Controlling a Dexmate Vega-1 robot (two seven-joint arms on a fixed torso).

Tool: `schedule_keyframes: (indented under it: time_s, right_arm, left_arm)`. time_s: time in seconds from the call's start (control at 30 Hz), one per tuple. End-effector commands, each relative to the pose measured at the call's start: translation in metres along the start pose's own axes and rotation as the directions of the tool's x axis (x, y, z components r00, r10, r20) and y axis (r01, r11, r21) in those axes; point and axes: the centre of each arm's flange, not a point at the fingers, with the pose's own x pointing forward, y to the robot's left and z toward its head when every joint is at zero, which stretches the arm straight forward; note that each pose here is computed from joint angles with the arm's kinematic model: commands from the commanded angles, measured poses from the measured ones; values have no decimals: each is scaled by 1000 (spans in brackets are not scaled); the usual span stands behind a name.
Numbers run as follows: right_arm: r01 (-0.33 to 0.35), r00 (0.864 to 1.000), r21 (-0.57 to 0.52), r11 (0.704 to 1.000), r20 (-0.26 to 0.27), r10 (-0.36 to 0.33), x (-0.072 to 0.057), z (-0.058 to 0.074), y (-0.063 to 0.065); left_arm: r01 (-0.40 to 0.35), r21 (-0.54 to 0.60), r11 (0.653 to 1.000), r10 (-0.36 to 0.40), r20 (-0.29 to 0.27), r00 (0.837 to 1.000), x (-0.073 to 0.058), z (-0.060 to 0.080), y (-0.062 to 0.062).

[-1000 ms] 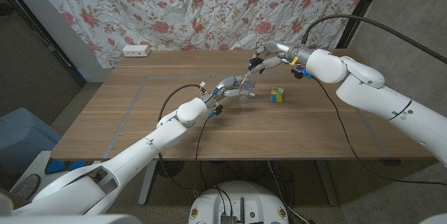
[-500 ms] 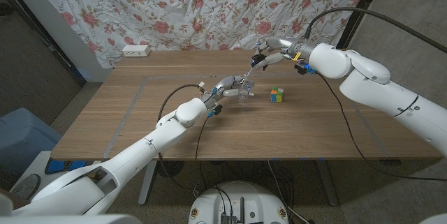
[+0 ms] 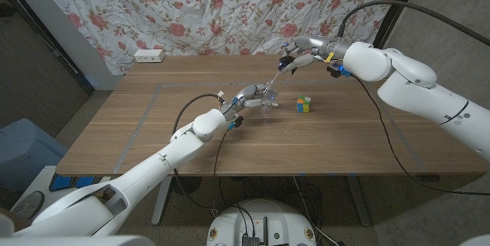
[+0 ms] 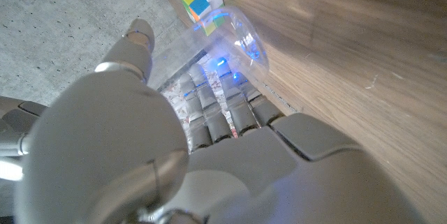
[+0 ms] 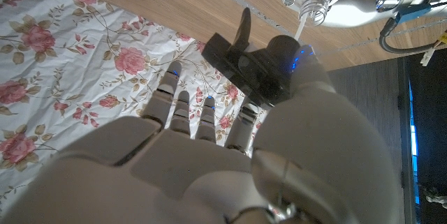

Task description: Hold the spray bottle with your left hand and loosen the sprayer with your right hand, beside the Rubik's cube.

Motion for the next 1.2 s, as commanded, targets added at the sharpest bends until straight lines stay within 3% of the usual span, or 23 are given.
schedule_keyframes:
  time_s: [0.03, 1.2]
  right_arm:
    - [1, 1000, -13, 1000, -3, -1, -7, 2, -11]
    - [49, 998, 9, 999, 42, -49, -17, 10, -31]
  left_arm:
    - [7, -6, 1000, -7, -5, 1000, 0, -3, -2]
    - [11, -8, 1000, -11, -9, 1000, 3, -6, -5]
